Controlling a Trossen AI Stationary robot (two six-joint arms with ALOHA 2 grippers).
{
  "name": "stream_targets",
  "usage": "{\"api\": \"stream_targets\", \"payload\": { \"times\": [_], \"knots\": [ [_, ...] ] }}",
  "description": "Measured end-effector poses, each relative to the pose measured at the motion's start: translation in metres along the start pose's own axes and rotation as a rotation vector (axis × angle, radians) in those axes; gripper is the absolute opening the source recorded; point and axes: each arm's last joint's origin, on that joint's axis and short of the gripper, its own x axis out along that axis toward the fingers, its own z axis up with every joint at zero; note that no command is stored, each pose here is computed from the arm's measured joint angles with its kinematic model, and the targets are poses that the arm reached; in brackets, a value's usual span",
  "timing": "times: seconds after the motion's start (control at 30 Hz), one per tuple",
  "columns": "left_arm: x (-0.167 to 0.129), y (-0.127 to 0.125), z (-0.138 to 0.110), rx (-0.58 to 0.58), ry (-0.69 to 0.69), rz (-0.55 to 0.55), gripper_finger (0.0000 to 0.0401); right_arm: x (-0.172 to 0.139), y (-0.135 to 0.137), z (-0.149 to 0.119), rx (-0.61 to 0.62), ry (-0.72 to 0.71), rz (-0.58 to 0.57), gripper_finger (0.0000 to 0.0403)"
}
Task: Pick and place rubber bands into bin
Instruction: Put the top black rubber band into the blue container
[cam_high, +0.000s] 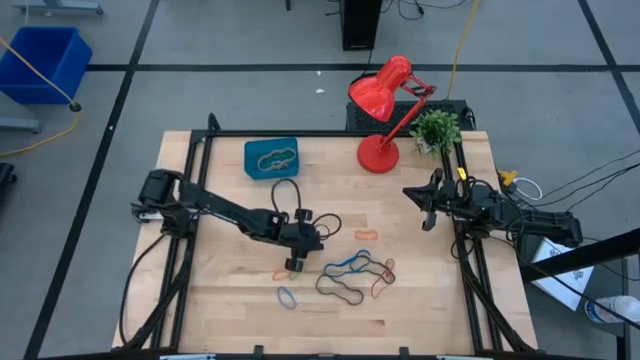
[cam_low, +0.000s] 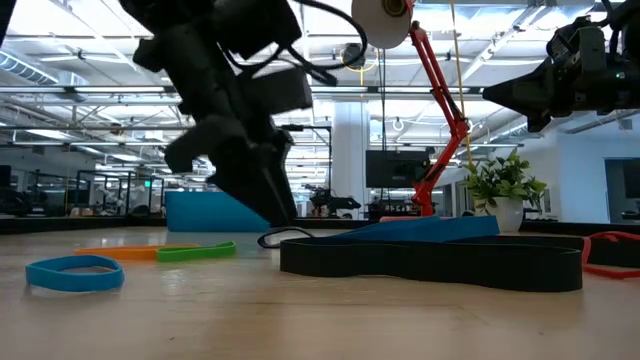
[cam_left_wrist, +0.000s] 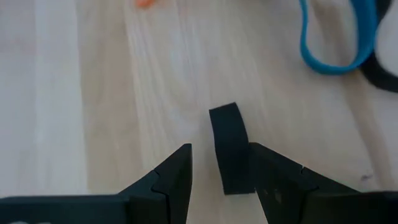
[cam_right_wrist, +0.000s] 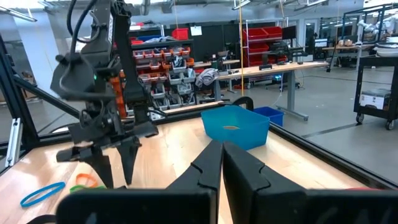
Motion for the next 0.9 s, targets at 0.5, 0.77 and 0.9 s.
{"api": "stream_targets", "payload": {
  "times": [0.5,0.77,0.9],
  "knots": [
    [0.016,0.001,-0.008,-0.088,0.043,-0.057,0.0165,0.0,0.0,0.0,0.009,0.001,-0.001,0.0009],
    [0.016,-0.001,-0.008,-0.089,0.044,-0.095,0.0106,0.0,0.0,0.0,0.007,0.003,-0.001,0.0009],
    [0.016,-0.001,-0.008,-0.085,0.044,-0.102,0.0054,0.0,0.0,0.0,0.007,0.004,-0.001,0.0009]
  ]
}}
